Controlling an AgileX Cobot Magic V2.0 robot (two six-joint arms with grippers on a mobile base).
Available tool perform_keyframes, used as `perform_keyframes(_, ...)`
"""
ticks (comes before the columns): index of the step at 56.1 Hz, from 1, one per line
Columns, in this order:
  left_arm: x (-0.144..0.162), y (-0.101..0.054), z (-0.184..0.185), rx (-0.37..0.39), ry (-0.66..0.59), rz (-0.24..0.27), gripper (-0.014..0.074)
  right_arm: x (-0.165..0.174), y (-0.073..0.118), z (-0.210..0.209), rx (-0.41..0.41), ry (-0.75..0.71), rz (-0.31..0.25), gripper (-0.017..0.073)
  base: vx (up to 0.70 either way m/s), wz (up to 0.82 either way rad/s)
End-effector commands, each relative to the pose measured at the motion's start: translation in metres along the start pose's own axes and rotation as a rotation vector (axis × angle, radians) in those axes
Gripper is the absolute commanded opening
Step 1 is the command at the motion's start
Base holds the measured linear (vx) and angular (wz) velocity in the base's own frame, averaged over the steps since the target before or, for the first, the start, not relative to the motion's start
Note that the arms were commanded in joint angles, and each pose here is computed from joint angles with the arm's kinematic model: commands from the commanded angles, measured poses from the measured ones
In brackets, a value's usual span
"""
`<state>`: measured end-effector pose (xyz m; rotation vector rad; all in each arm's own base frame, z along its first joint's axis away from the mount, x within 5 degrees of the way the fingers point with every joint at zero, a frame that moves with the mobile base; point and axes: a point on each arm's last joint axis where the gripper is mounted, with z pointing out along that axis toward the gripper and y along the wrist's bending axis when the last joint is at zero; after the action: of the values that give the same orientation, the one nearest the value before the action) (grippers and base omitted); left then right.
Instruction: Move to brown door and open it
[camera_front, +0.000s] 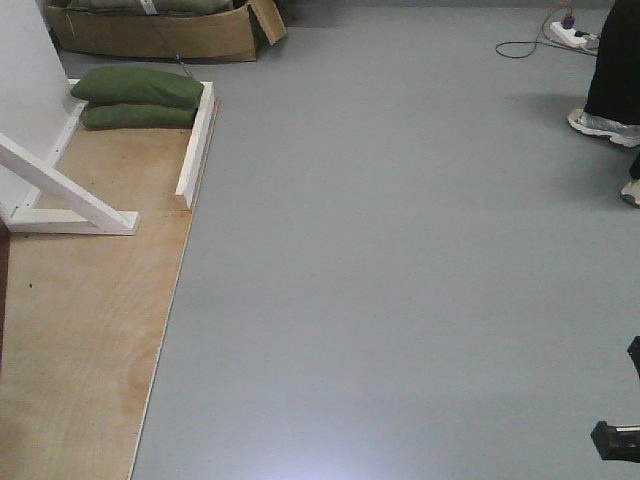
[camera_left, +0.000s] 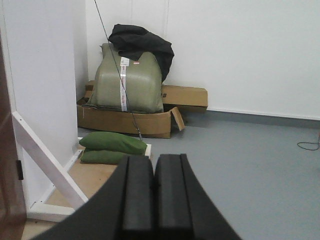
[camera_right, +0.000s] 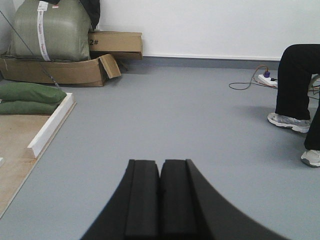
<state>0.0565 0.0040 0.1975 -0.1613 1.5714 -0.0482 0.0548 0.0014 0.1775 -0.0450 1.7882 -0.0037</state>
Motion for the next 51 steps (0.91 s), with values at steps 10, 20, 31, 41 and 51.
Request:
perform_keyframes(10,-0.035,-0.002,0.008,-0.032,-0.054,0.029,-0.0003,-0.007,0.0,-0.001,0.007,-0.093,-0.01,0.0,0.0,0.0)
perform_keyframes(20,-0.097,-0.003,0.015,-0.117,-0.149,0.06,-0.0003,-0.007,0.0,-0.001,0.007,-0.093,-0.01,0.0,0.0,0.0)
perform_keyframes(31,-0.168,0.002,0.035,-0.232,-0.21,0.08,-0.0003,-0.007,0.0,-0.001,0.007,-0.093,-0.01,0.0,0.0,0.0)
perform_keyframes(41,-0.228,0.014,0.057,-0.342,-0.252,0.105,-0.0003,-0.007,0.0,-0.001,0.007,-0.093,-0.01,0.0,0.0,0.0)
perform_keyframes(51,-0.28,0.025,0.079,-0.415,-0.267,0.274,-0.0003,-0.007,0.0,-0.001,0.007,-0.093,-0.01,0.0,0.0,0.0)
